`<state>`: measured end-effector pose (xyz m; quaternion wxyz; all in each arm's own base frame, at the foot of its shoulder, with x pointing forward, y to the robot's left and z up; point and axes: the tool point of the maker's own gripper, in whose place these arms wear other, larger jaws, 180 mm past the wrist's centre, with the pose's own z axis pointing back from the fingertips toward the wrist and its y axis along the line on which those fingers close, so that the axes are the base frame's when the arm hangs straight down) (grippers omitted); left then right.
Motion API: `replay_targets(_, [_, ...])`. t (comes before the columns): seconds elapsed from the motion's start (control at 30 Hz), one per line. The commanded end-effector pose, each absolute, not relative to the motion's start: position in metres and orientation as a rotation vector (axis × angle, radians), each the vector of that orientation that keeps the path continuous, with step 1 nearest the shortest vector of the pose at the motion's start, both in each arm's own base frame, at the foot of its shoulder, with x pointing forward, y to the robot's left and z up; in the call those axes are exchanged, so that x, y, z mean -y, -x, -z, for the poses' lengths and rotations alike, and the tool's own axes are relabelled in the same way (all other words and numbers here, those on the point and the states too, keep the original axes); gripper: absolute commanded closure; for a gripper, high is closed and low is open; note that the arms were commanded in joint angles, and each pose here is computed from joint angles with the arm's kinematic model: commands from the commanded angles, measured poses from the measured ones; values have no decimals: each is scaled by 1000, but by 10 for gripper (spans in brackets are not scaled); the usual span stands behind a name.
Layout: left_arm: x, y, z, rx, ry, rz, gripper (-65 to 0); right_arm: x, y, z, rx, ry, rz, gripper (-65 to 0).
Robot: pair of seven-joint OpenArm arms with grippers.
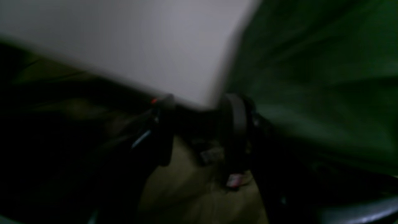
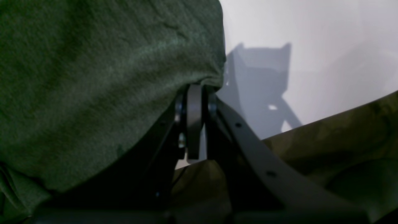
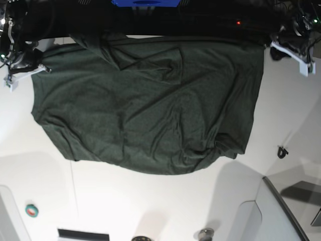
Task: Layout the t-shirt on the table in an organized manner, then fold the t-shirt properly
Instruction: 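Pull both held shirt edges apart to stretch the shirt, then release the shirt corner from the left gripper and raise it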
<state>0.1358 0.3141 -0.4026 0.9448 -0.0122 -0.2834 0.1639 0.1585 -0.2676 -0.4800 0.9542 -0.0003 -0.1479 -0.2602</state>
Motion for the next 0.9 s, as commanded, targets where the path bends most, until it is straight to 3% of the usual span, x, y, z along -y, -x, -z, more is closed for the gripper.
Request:
replay_targets(0.0, [-313, -158, 386, 644, 64, -321, -245, 276, -167, 472, 338, 20, 517, -12])
replay_targets(0.07, [-298, -190, 381, 693, 191, -354, -237, 275, -168, 471, 338, 18, 517, -12])
replay_targets(0.1, [-288, -207, 384, 699, 242, -356, -196, 275, -168, 471, 337, 17, 517, -12])
replay_targets(0.13, [-280, -223, 388, 704, 275, -353, -118, 274, -169, 471, 338, 16, 516, -12])
replay_targets(0.17, [-271, -237, 394, 698, 312, -349, 0, 274, -169, 471, 340, 16, 516, -12])
replay_targets(0.27, [-235, -268, 419, 624, 382, -289, 0, 275, -172, 468, 351, 17, 510, -12])
replay_targets(0.5, [-211, -284, 470, 455, 244, -172, 0, 274, -178, 461, 375, 15, 503, -12])
replay_targets(0.87, [-147, -359, 492, 507, 247, -94, 0, 275, -200, 452, 420, 4, 503, -12])
